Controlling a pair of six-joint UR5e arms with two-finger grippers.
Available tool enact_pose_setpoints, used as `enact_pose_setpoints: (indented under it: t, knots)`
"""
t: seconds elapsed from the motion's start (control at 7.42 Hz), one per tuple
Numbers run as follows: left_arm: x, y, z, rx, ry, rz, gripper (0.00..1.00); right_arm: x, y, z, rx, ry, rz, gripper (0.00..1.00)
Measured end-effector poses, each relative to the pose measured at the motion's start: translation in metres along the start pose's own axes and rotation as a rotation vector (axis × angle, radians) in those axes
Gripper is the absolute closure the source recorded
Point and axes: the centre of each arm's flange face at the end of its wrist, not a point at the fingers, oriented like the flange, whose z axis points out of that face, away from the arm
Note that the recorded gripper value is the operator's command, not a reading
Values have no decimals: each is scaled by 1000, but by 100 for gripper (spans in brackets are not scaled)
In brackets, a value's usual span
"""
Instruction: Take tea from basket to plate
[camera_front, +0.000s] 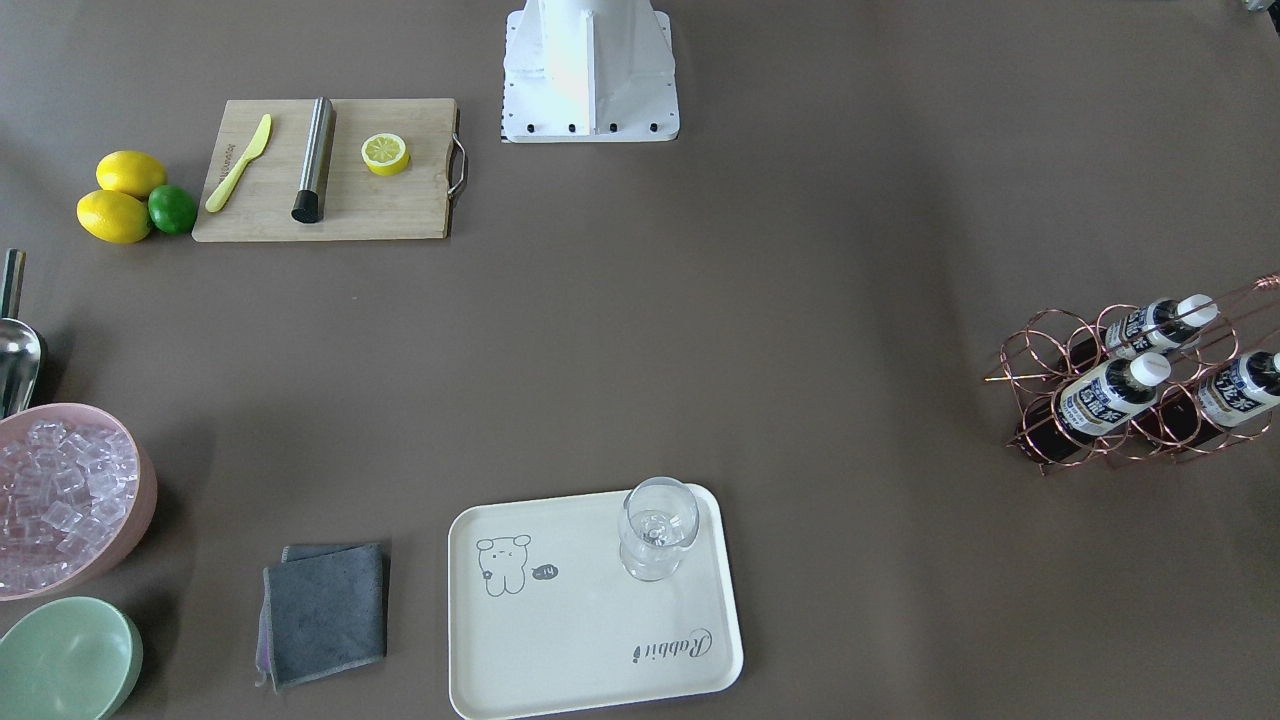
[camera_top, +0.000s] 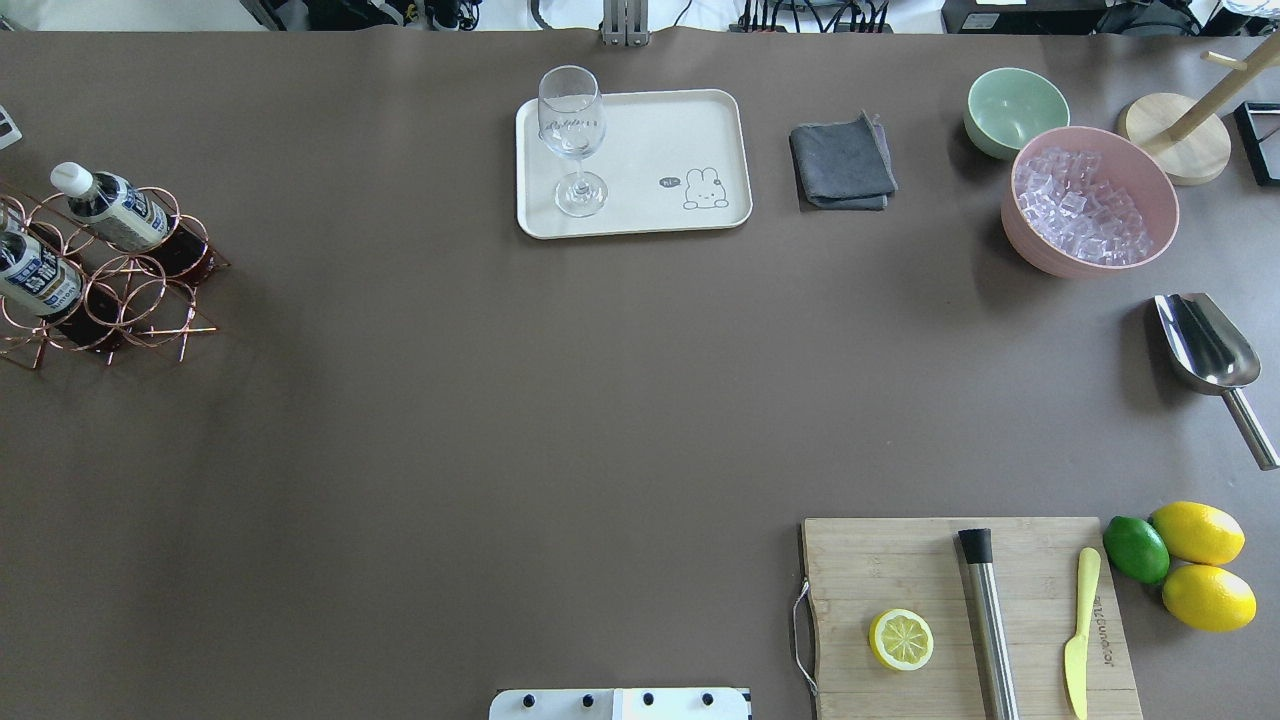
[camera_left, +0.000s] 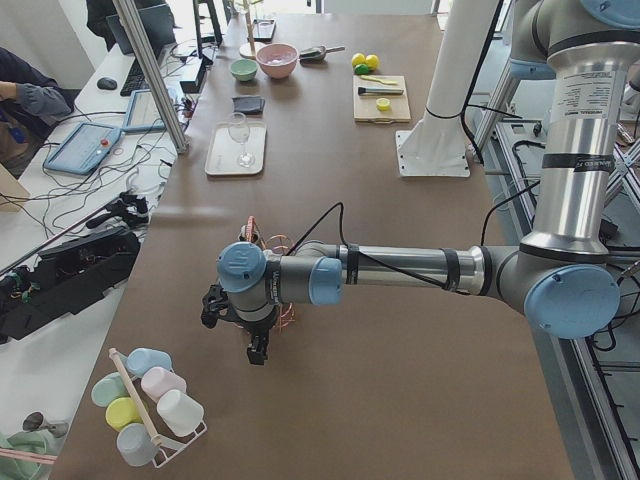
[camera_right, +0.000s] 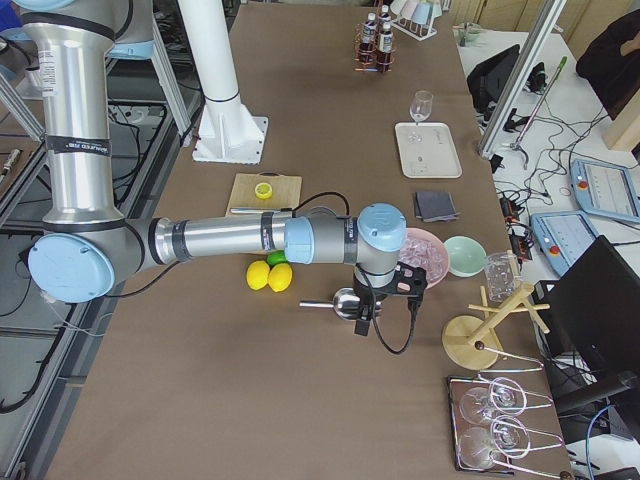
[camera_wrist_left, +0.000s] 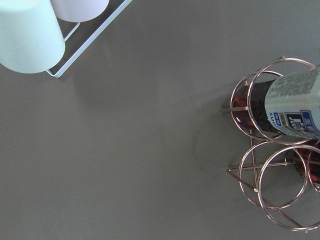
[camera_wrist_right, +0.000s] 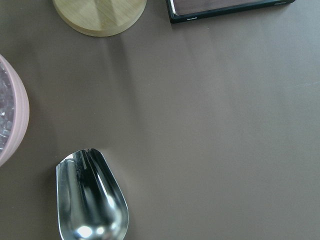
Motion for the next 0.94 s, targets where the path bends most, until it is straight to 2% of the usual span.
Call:
enact_pose_setpoints:
  t: [0.94]
  knots:
    - [2, -1, 0, 1, -1, 13, 3, 1, 0, 0, 0, 2, 2, 0]
